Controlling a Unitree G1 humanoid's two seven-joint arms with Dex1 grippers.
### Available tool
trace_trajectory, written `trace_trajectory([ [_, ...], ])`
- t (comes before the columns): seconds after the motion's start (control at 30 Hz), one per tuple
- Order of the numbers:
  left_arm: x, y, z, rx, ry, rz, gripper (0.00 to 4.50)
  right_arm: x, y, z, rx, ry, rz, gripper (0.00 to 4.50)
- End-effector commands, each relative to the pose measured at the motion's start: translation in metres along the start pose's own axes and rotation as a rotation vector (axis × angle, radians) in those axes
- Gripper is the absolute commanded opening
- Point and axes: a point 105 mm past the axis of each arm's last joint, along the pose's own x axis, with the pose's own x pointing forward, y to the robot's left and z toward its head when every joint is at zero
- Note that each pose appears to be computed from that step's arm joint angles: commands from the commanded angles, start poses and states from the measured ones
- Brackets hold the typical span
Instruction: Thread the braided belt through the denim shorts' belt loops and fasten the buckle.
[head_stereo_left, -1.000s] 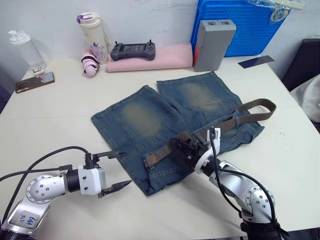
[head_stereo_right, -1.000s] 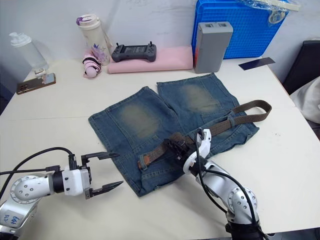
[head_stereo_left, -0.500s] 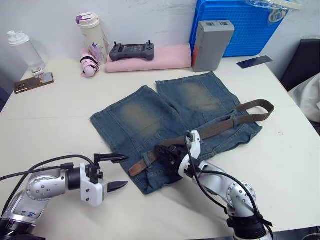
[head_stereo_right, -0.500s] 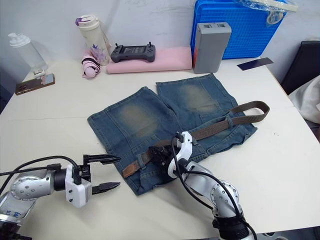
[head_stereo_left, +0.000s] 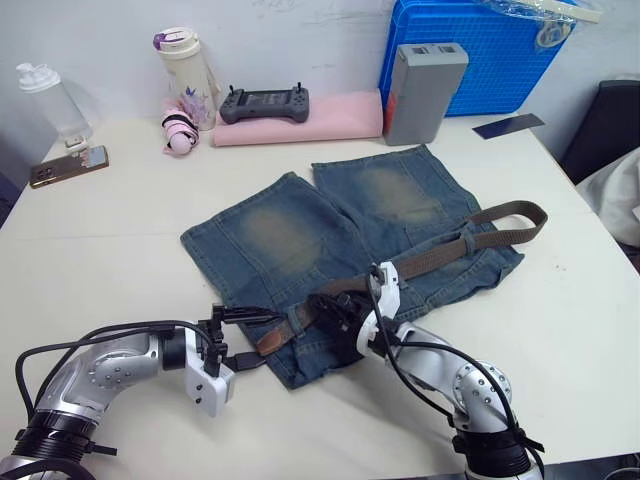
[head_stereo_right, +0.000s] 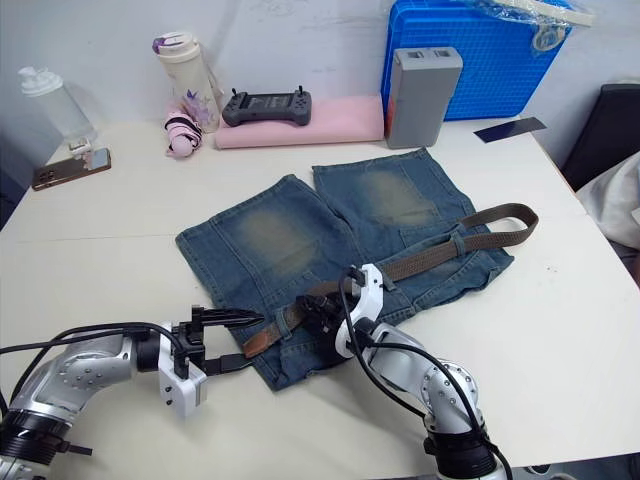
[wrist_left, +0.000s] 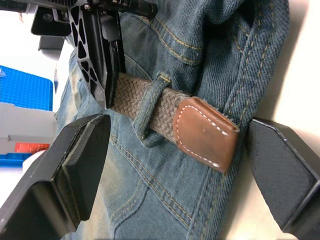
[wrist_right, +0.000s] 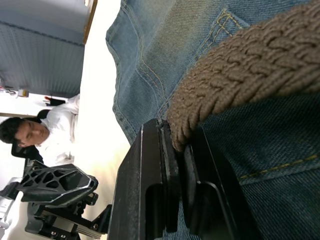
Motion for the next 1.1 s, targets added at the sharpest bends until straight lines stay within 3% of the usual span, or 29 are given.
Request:
trace_trajectory([
  [0.03, -0.001, -0.001, -0.002, -0.004, 0.008, -0.002, 4.43, 0.004, -0.020, -0.021, 0.017, 0.077, -0.074, 0.00],
  [0.13, -0.002, -0.001, -0.002, -0.008, 0.010, -0.003, 4.43, 0.005, -0.022, -0.022, 0.011, 0.079, -0.081, 0.00],
  [0.23, -0.002, -0.001, -0.002, -0.012, 0.011, -0.004, 3.57, 0.005, -0.022, -0.022, 0.006, 0.078, -0.084, 0.00],
  [0.47, -0.003, -0.001, -0.002, -0.019, 0.013, -0.009, 0.34, 0.005, -0.024, -0.020, -0.003, 0.075, -0.089, 0.00],
  [0.5, -0.003, -0.001, -0.002, -0.019, 0.016, -0.010, 0.05, 0.005, -0.024, -0.020, -0.004, 0.073, -0.090, 0.00],
  [0.63, -0.005, -0.001, -0.003, -0.018, 0.029, -0.009, 0.04, 0.000, -0.023, -0.014, -0.027, 0.054, -0.087, 0.00],
  [0.73, -0.006, -0.003, -0.003, -0.024, 0.033, -0.006, 0.04, -0.008, -0.017, -0.005, -0.059, 0.024, -0.062, 1.07],
  [0.93, -0.007, -0.005, -0.003, -0.051, 0.040, 0.000, 0.04, -0.031, -0.005, 0.010, -0.119, -0.020, -0.017, 3.84],
  [1.1, -0.008, -0.005, -0.005, -0.107, 0.046, 0.012, 0.04, -0.060, 0.008, 0.013, -0.386, 0.011, 0.004, 3.84],
])
